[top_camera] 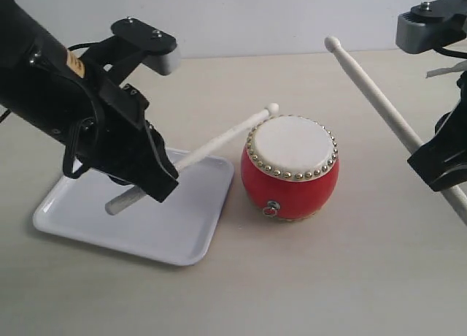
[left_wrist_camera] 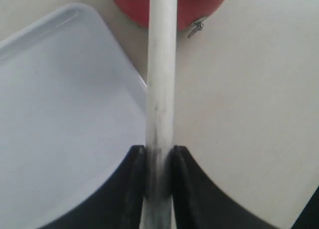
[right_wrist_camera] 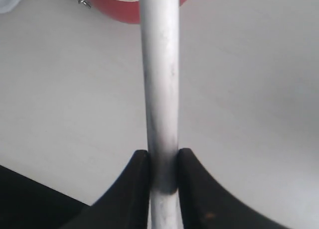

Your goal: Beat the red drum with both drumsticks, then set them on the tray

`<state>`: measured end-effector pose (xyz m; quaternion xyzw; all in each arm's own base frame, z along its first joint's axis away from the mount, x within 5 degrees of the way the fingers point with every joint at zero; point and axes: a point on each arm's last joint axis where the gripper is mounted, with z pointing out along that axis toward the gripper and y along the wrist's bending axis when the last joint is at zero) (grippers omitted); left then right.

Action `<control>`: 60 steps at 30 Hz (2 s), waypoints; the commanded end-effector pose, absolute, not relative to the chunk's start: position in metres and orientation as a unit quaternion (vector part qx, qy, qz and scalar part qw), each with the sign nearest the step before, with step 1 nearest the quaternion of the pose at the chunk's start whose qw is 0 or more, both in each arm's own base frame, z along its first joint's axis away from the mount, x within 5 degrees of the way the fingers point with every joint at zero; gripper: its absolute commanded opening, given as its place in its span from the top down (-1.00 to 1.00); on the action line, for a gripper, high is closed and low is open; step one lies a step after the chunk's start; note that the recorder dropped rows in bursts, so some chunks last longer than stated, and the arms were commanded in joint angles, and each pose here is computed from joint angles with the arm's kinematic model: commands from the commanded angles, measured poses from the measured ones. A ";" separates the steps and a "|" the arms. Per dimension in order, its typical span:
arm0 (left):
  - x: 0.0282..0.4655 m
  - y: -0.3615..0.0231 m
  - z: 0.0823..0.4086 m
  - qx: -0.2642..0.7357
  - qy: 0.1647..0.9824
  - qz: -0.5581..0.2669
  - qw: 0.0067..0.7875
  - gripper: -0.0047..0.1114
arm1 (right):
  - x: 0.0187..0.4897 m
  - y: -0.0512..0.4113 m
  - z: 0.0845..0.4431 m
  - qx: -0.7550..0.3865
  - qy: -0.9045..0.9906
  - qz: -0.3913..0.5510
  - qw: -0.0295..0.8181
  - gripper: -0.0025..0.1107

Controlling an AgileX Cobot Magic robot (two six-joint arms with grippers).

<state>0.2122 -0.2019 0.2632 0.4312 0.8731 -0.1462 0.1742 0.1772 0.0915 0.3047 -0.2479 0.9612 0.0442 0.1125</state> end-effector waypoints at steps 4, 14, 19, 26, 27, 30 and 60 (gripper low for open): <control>0.218 -0.224 0.238 0.458 0.870 -0.130 0.131 0.92 | 0.177 0.089 0.308 -0.244 0.961 0.039 0.122 0.96; 0.220 -0.220 0.263 0.446 0.862 -0.142 0.197 0.92 | 0.185 0.095 0.296 -0.246 0.964 0.045 0.091 0.96; 0.214 -0.189 0.303 0.413 0.863 -0.148 0.251 0.92 | 0.191 0.100 0.242 -0.252 0.967 0.031 -0.026 0.96; 0.215 -0.173 0.308 0.399 0.872 -0.137 0.249 0.92 | 0.203 0.105 0.229 -0.254 0.966 0.019 -0.053 0.96; 0.215 -0.176 0.303 0.403 0.874 -0.136 0.235 0.92 | 0.205 0.106 0.240 -0.253 0.967 0.023 -0.030 0.96; 0.218 -0.191 0.282 0.421 0.877 -0.134 0.192 0.92 | 0.203 0.105 0.276 -0.253 0.966 0.038 0.045 0.96; 0.210 -0.176 0.320 0.414 0.873 -0.139 0.220 0.92 | 0.205 0.111 0.217 -0.247 0.965 0.038 -0.082 0.96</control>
